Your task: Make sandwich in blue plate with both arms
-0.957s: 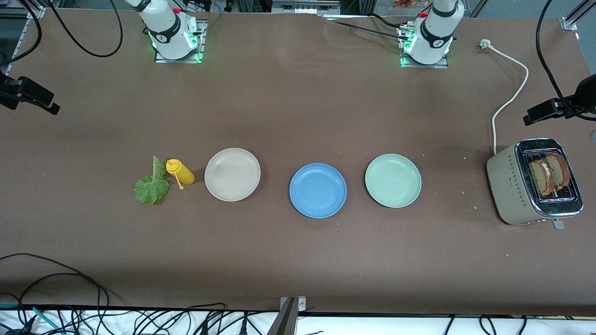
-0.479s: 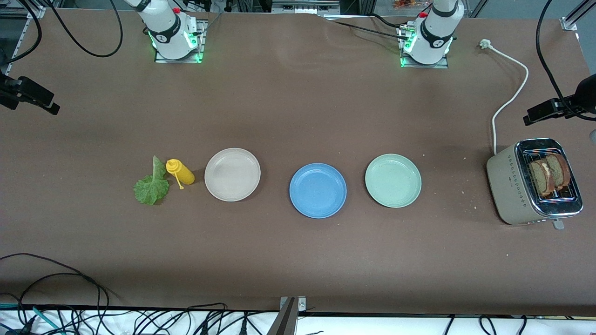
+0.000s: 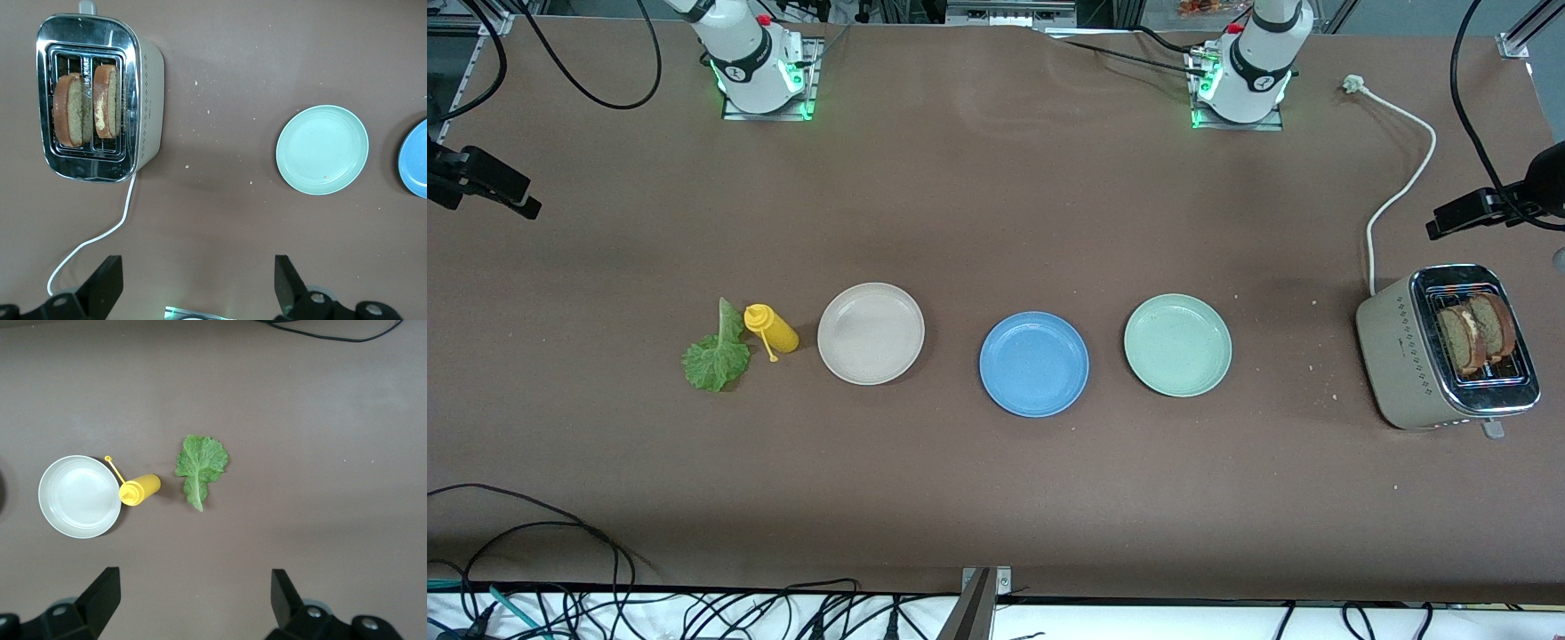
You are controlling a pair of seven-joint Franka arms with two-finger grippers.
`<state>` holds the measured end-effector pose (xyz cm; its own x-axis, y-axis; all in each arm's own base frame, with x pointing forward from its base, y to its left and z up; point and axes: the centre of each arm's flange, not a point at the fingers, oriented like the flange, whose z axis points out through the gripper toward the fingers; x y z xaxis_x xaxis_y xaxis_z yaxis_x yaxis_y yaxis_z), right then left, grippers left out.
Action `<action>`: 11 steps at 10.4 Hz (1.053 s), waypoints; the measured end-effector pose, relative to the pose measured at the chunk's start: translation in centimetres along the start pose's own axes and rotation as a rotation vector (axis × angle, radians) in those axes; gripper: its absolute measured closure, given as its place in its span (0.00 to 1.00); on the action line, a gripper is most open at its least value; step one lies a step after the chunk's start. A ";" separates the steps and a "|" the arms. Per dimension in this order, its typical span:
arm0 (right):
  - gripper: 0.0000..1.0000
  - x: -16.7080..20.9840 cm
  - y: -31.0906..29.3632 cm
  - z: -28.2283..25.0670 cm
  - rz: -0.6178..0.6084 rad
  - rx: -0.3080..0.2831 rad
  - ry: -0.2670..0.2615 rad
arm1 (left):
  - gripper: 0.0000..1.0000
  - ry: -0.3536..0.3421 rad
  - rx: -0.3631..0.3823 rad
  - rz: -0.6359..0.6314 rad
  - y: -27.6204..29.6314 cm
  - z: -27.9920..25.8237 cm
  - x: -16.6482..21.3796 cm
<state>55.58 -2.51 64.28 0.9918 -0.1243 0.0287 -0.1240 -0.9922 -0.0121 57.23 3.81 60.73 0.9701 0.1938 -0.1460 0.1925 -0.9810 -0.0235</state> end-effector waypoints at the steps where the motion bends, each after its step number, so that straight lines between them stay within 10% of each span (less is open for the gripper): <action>1: 0.00 0.0 0.0 0.0 0.000 0.000 0.000 | 0.00 0.000 0.000 0.000 0.0 0.0 0.0; 11: 0.00 0.0 0.0 0.0 0.000 0.000 0.000 | 0.00 -0.019 0.049 -0.010 -0.6 1.2 0.8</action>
<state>55.58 -2.53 64.28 0.9918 -0.1247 0.0288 -0.1244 -0.9922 -0.0121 57.67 4.57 59.43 0.9652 0.2040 -0.1638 0.1942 -0.9782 -0.0738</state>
